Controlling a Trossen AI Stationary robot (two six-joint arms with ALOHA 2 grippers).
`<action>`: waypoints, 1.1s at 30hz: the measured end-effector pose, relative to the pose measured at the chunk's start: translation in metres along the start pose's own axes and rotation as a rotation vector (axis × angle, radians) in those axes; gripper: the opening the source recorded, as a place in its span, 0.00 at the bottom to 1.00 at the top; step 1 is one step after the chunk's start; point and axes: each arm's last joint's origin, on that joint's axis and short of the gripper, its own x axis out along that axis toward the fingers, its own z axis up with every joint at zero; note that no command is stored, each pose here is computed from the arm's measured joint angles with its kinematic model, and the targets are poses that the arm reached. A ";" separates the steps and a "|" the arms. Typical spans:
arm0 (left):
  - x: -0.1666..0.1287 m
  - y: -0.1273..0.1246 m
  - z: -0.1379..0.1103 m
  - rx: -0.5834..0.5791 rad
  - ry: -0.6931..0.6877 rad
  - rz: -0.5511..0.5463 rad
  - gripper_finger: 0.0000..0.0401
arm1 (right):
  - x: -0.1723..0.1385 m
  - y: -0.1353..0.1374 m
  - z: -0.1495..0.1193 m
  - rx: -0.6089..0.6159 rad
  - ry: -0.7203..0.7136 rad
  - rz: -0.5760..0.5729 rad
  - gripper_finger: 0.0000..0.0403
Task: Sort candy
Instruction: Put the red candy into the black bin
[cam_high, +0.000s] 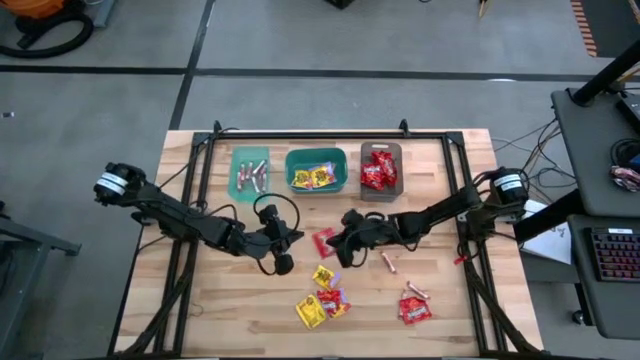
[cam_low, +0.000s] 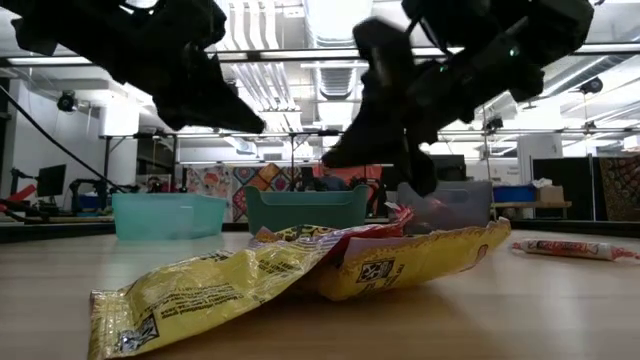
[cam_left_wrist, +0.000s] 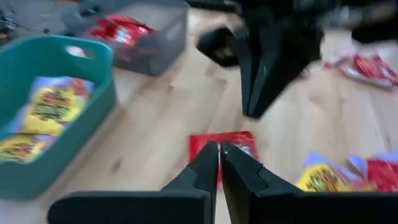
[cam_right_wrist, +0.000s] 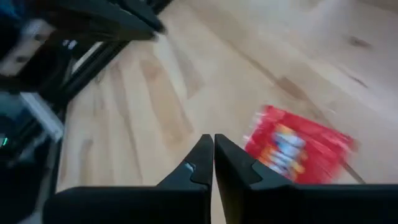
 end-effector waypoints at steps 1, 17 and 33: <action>0.001 -0.001 -0.002 0.009 0.014 -0.017 0.00 | -0.002 0.001 0.001 -0.018 0.006 0.011 0.02; 0.039 -0.016 -0.057 0.163 0.239 -0.137 0.00 | -0.018 -0.024 0.001 0.017 0.173 -0.239 0.07; 0.062 -0.011 -0.072 0.160 0.221 -0.094 0.00 | 0.010 -0.036 -0.015 0.076 0.143 -0.236 0.52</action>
